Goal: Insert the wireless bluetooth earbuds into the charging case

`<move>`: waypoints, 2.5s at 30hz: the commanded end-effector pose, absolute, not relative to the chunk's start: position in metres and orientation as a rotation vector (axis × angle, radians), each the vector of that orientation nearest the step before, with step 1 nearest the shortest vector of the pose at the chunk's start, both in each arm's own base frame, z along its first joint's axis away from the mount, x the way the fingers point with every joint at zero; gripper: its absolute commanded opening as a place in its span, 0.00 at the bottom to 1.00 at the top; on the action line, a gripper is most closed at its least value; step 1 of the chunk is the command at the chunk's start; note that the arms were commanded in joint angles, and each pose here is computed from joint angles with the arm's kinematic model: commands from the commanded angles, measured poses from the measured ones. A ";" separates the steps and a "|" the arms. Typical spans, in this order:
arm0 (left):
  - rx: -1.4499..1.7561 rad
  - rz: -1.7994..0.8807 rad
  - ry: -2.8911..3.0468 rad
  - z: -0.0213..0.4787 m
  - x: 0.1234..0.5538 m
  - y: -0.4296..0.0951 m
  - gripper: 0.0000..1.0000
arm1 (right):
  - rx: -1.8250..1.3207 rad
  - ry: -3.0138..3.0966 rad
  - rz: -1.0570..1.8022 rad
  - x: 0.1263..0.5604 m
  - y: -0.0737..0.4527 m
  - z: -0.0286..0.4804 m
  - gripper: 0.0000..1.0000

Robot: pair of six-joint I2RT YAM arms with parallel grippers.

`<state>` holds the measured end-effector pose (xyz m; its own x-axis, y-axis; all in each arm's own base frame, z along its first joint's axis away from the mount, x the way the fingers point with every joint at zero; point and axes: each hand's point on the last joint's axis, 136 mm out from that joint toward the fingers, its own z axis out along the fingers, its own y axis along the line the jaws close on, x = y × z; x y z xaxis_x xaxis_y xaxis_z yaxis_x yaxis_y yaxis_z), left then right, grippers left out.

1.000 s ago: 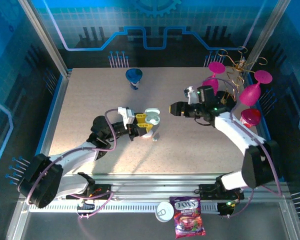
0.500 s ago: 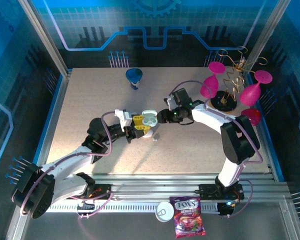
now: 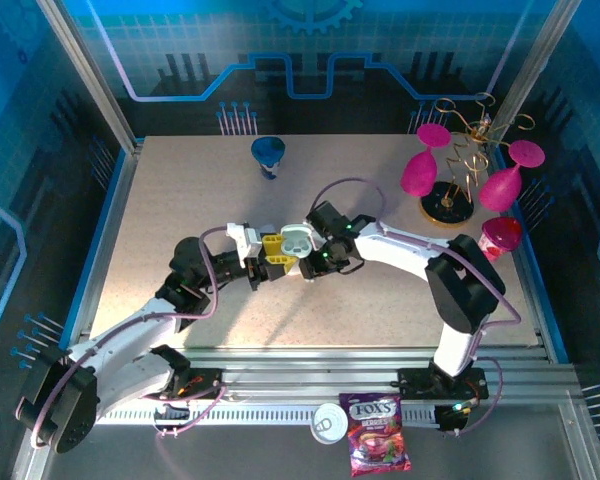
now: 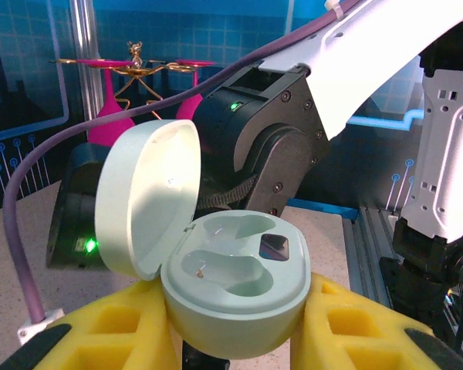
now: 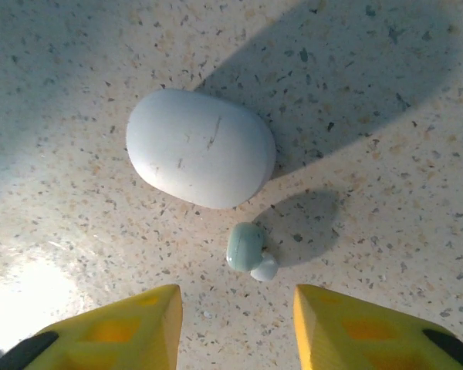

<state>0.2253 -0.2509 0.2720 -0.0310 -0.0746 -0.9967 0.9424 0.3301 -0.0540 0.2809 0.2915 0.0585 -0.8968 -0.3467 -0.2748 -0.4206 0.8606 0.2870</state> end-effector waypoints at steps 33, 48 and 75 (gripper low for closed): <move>0.900 -0.981 1.297 0.284 0.228 -0.250 0.30 | -0.571 2.946 0.301 0.282 0.299 0.020 0.23; 0.868 -0.993 1.310 0.282 0.236 -0.251 0.31 | -0.248 2.789 0.907 0.295 0.273 0.093 0.22; 0.852 -0.986 1.331 0.275 0.240 -0.251 0.31 | 0.035 2.628 1.238 0.321 0.217 0.106 0.25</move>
